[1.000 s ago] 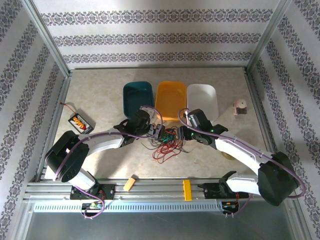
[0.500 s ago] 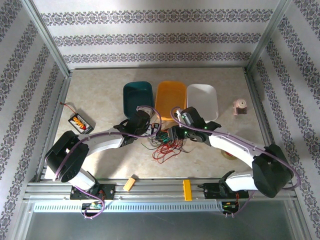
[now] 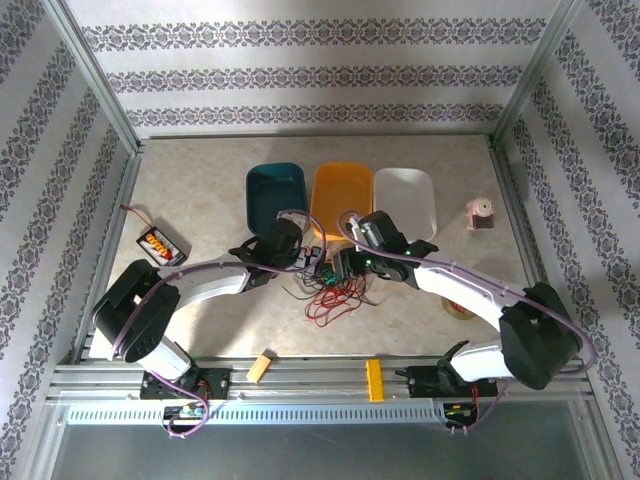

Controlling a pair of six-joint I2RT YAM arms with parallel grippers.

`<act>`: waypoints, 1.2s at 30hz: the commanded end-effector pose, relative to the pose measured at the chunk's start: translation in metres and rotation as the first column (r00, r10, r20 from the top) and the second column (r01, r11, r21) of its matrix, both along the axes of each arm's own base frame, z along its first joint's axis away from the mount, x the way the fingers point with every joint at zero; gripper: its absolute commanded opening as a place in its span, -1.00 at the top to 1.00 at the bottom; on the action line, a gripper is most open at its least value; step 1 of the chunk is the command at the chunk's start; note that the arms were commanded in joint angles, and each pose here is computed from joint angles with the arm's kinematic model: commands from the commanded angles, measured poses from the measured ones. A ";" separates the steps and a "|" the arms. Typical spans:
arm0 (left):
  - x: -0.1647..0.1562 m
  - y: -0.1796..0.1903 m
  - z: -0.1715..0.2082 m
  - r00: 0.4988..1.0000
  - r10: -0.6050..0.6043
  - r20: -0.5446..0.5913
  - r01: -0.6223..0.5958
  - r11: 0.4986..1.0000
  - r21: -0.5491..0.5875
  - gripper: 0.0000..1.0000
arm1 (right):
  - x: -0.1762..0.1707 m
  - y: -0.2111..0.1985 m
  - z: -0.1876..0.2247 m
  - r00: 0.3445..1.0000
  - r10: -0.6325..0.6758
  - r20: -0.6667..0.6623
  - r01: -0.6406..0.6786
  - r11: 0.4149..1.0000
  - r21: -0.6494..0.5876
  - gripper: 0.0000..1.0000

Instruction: Untangle the cables

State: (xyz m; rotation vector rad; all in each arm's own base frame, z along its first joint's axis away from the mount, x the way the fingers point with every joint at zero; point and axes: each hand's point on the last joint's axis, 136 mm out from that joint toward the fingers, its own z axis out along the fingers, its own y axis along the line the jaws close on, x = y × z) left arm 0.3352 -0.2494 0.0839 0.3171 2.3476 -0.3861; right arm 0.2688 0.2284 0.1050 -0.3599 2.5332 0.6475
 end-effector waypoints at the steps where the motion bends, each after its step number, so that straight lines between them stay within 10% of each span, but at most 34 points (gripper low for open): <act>1: -0.004 -0.009 -0.005 0.998 -0.055 -0.026 0.055 0.998 0.024 -0.99 | -0.007 -0.026 -0.004 0.997 -0.079 -0.024 0.080 0.997 0.019 0.01; 36: 0.002 -0.002 -0.033 0.998 0.000 -0.065 0.009 0.991 0.134 -0.99 | 0.008 -0.047 -0.080 0.972 -0.203 -0.119 0.171 0.956 -0.238 0.30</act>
